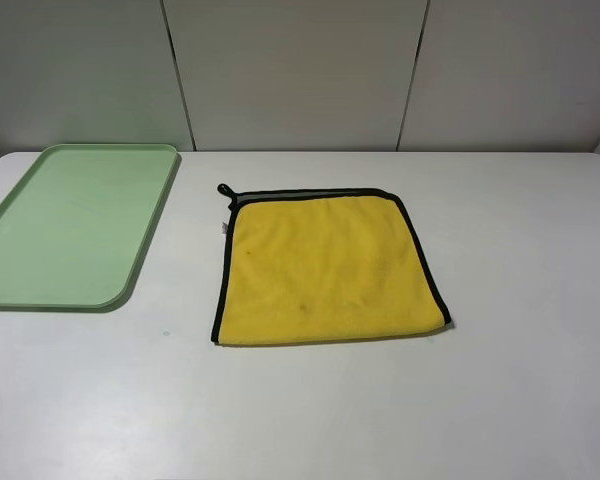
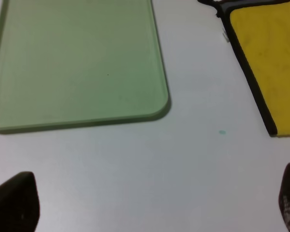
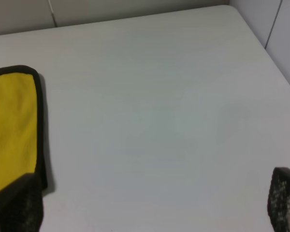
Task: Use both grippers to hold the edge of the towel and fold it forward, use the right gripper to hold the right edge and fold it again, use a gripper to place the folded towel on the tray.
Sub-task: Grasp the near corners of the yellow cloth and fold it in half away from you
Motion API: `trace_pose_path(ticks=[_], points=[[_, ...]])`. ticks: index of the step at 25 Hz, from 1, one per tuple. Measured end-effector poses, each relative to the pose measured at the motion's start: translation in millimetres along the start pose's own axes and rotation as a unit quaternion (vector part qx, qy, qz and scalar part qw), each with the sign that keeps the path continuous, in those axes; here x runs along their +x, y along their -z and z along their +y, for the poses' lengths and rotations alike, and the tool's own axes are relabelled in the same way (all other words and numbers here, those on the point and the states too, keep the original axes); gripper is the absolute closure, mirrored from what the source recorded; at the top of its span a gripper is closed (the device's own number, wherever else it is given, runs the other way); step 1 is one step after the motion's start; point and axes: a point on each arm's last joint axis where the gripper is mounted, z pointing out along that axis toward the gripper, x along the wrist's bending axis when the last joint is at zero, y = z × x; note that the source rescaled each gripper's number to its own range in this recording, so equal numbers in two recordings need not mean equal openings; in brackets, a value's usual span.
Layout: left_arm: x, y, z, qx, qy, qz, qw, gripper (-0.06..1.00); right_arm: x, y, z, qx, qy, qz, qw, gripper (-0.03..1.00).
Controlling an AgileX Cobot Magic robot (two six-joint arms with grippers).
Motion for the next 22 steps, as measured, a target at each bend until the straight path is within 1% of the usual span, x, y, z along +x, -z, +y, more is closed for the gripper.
trace_pose_path(ticks=[8,10,12,16,17,20,21,22], points=[[0,1,1,-0.003,0.001,0.000,1.000,-0.04,0,-2,1,0.007,0.000,0.001,1.000,-0.03],[0,3,2,-0.005,0.001,0.000,1.000,-0.03,2,-5,13,0.027,-0.003,0.005,1.000,-0.03],[0,3,6,0.002,0.001,0.000,1.000,-0.02,2,-8,28,0.044,-0.003,0.006,0.999,-0.03],[2,-6,24,0.055,0.006,-0.003,0.998,-0.02,3,-22,61,0.086,0.023,0.000,0.996,-0.03],[3,-14,37,0.089,0.009,-0.005,0.996,-0.02,3,-22,61,0.086,0.023,0.000,0.996,-0.03],[6,-28,60,0.137,-0.001,-0.009,0.991,-0.01,3,-39,87,0.116,0.032,-0.005,0.993,-0.03],[7,-32,68,0.147,-0.011,-0.012,0.989,-0.01,3,-46,96,0.123,0.033,-0.005,0.992,-0.03],[7,-32,68,0.147,-0.011,-0.012,0.989,-0.01,4,-54,104,0.130,0.035,-0.005,0.991,-0.03]])
